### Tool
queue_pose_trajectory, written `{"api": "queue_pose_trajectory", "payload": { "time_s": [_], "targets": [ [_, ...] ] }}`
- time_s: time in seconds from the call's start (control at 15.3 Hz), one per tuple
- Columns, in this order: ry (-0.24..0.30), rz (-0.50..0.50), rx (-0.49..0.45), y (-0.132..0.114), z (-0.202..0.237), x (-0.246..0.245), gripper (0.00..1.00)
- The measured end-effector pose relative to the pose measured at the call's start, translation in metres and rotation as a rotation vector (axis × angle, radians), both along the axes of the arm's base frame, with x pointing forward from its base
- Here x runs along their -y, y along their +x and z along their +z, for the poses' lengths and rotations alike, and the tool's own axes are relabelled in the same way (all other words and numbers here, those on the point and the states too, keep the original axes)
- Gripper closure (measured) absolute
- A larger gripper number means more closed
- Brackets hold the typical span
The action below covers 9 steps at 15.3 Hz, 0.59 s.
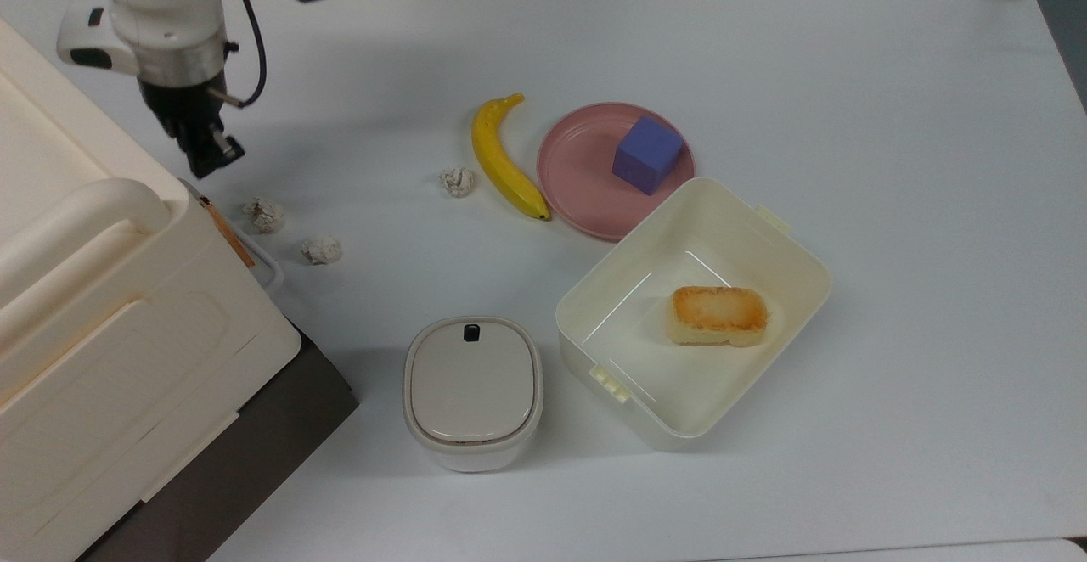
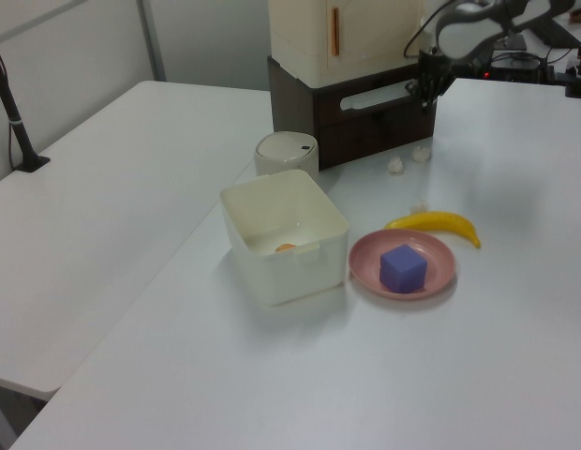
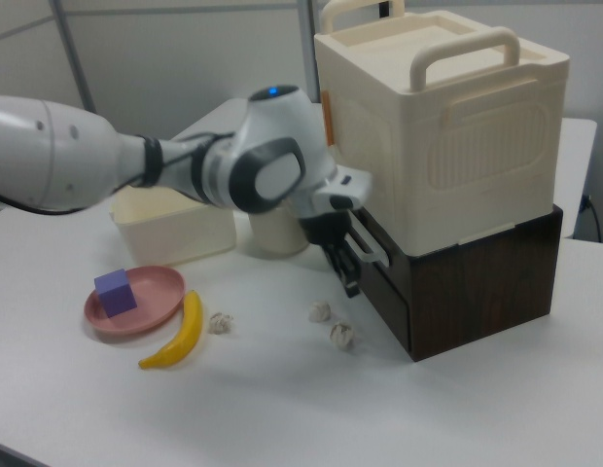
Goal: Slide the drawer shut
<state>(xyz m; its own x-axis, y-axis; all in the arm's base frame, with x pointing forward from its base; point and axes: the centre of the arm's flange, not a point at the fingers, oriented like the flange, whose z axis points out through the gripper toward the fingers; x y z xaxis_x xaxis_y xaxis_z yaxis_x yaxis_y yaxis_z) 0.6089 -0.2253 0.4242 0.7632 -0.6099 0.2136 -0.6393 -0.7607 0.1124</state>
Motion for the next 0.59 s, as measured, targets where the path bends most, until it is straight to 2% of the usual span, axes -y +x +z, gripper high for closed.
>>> {"api": "queue_pose_trajectory", "payload": {
  "time_s": [0.39, 0.52, 0.59],
  "targets": [
    [0.055, 0.171, -0.155, -0.021, 0.092, -0.05, 0.99],
    [0.094, 0.215, -0.163, -0.032, 0.123, -0.063, 0.99],
    [0.136, 0.234, -0.158, -0.043, 0.142, -0.072, 0.99]
  ]
}}
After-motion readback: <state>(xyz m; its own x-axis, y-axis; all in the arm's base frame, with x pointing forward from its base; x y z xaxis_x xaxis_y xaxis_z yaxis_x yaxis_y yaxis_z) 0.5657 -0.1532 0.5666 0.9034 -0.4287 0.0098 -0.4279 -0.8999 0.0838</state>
